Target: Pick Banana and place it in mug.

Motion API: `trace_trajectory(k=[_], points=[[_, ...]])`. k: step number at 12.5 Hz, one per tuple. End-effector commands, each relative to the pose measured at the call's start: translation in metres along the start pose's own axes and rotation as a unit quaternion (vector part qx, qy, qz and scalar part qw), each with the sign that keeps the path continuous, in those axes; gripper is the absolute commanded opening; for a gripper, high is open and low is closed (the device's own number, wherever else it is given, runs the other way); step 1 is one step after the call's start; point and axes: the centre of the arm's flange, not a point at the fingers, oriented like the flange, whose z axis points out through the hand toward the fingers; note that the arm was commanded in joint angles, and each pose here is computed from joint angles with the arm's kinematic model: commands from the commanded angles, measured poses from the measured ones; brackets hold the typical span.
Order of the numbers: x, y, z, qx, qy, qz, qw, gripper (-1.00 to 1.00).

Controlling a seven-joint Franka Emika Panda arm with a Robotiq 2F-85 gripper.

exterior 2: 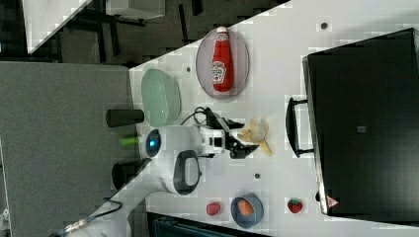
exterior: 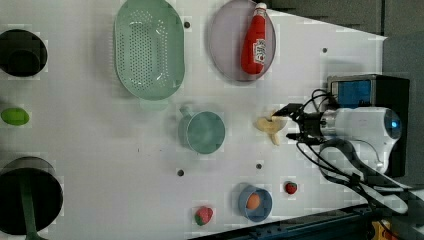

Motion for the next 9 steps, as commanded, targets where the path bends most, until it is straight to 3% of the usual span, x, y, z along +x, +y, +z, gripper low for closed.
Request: trace_trajectory(k=[1, 2, 8, 9], points=[[-0.013, -0.001, 0.024, 0.011, 0.0, -0.015, 1.0, 1.0], [-0.014, 0.0, 0.03, 0.009, -0.002, -0.016, 1.0, 0.94], [-0.01, -0.002, 0.024, 0.024, 0.011, -0.014, 1.0, -0.45], [-0.007, -0.002, 0.019, 0.027, 0.014, -0.011, 0.999, -0.46]])
